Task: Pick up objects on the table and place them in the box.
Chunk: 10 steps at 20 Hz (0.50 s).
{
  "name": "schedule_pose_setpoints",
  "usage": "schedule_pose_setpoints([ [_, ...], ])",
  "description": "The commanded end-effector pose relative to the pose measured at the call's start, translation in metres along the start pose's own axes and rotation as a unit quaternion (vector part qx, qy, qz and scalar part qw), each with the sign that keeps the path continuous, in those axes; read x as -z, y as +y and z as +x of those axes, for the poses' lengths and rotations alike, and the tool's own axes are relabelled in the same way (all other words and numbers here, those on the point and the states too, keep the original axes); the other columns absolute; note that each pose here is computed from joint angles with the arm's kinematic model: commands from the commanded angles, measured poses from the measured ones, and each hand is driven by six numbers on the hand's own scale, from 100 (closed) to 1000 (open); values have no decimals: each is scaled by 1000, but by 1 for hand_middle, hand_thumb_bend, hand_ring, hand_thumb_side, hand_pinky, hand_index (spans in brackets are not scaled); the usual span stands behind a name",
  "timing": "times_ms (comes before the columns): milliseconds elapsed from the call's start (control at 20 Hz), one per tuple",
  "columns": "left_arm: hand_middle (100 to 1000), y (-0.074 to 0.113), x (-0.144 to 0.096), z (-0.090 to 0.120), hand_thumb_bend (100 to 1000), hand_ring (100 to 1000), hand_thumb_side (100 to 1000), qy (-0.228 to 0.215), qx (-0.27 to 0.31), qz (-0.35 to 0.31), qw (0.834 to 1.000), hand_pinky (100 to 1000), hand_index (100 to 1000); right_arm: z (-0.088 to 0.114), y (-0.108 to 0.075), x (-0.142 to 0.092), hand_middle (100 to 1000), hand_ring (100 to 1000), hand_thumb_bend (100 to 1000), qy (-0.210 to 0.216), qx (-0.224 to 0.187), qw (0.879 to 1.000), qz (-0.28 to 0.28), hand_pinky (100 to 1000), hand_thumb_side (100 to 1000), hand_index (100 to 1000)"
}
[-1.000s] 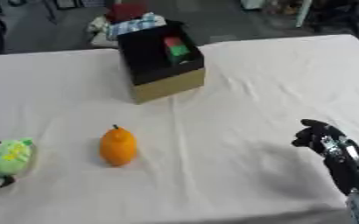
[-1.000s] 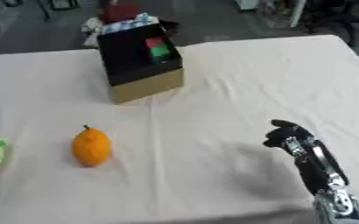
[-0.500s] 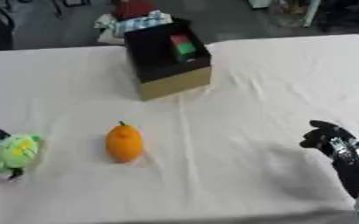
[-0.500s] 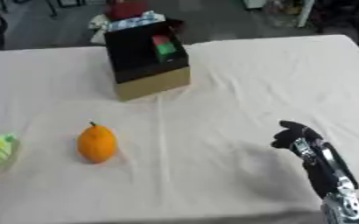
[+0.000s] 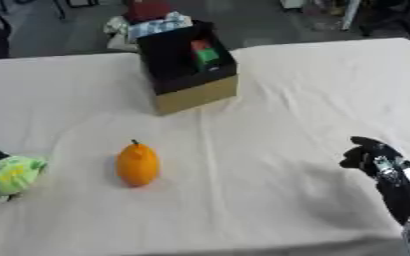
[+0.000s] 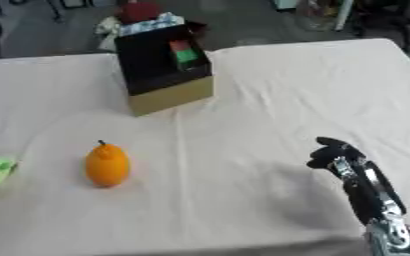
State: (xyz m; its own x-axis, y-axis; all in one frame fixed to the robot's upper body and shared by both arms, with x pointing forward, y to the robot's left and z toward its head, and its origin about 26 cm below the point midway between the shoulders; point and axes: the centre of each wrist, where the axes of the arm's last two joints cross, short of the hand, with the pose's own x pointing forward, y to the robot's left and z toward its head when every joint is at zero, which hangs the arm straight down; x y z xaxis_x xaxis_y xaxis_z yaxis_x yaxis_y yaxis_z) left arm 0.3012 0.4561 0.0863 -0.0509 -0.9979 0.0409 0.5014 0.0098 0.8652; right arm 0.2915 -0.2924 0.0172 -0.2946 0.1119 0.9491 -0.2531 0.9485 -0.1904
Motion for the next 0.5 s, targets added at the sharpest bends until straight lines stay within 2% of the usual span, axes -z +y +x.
schedule_pose_setpoints([
  [50, 522, 25, -9, -2, 100, 540, 166, 5, 7, 53, 999, 712, 658, 6, -5, 4, 584, 601, 100, -11, -9, 1000, 2, 694, 730, 800],
  [150, 511, 36, -13, 1, 100, 531, 173, 0, 3, 83, 997, 710, 652, 6, -5, 4, 584, 601, 100, -10, -9, 1000, 1, 694, 731, 800],
  [350, 506, 79, -20, 17, 100, 531, 174, -27, 2, 164, 986, 708, 645, 6, -4, 3, 584, 601, 100, -9, -8, 1000, 3, 694, 731, 800],
  [500, 510, 113, -15, 37, 100, 530, 166, -55, 15, 201, 978, 706, 646, 5, -3, 3, 584, 601, 100, -7, -6, 1000, 7, 694, 732, 800],
])
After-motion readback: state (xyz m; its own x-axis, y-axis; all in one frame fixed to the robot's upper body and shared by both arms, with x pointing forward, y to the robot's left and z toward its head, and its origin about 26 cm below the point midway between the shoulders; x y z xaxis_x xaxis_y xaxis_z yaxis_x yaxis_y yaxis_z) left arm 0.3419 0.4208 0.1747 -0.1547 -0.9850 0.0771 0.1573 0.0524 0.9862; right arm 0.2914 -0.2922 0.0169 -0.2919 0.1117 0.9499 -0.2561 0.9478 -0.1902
